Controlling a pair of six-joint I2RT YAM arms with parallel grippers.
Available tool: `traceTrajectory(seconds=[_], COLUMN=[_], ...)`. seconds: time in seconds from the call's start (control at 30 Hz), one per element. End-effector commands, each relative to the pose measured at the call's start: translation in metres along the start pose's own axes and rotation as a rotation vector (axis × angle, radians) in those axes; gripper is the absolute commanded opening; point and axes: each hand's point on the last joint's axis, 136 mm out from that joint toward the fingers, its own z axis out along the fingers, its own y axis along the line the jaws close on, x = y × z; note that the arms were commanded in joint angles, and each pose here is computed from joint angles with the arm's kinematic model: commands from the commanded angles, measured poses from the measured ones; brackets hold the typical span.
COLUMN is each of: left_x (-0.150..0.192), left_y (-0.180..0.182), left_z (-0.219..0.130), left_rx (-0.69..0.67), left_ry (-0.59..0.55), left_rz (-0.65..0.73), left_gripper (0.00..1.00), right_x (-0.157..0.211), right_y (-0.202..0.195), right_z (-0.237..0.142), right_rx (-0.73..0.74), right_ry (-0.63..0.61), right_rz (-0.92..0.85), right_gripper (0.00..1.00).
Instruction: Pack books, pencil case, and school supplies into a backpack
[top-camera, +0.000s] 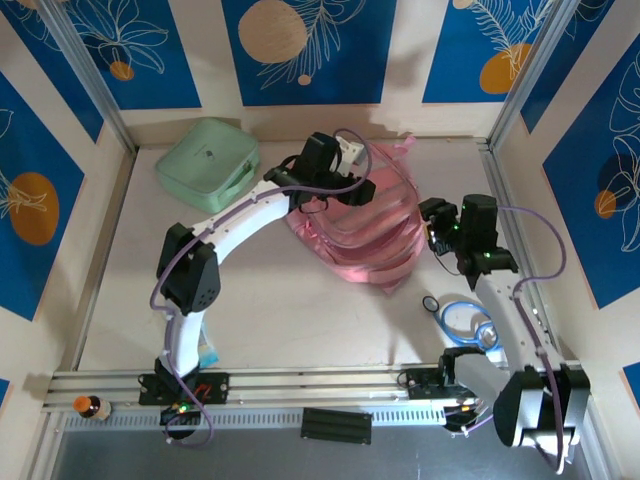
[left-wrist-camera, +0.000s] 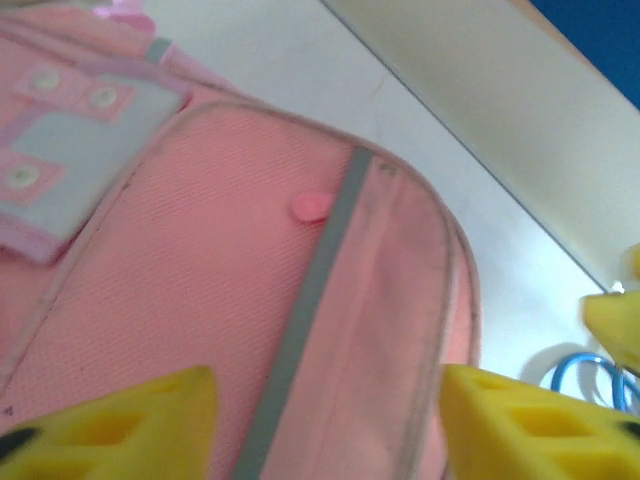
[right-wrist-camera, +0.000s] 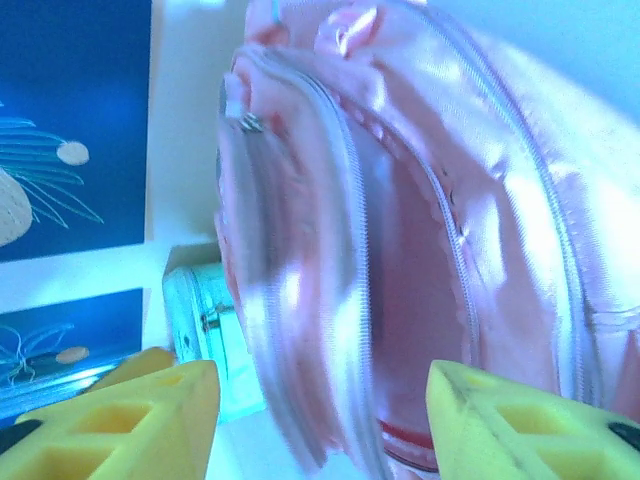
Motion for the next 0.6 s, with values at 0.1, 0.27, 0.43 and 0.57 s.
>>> traceTrajectory(seconds=[0.1,0.27,0.43,0.57], left_x=[0.008,0.050,0.068,0.075], left_y=[0.052,0.122,0.146,0.166], left_z=[-0.033,-0.045,-0.042,-0.039], left_rx=[0.004,-0.055,-0.079,-0.179], left_ry=[-0.097,-0.129,-0.130,-0.127], left_rz=[-0.302,-0.655,-0.758,-0.801], left_gripper=[0.77,0.77,0.75,0.75], right_x=[-0.008,0.011,0.032,0.051], right_y=[0.011,0.020,0.032,0.044], right_z=[-0.014,0.007,0.024,0.032], right_rx=[0.036,0.040,0.031,0.005], right_ry=[-0.043,0.074,0.156,0.225], right_rz=[-0.177,-0.224,-0.275,-0.327], right_gripper=[0.64,0.65,0.65,0.65])
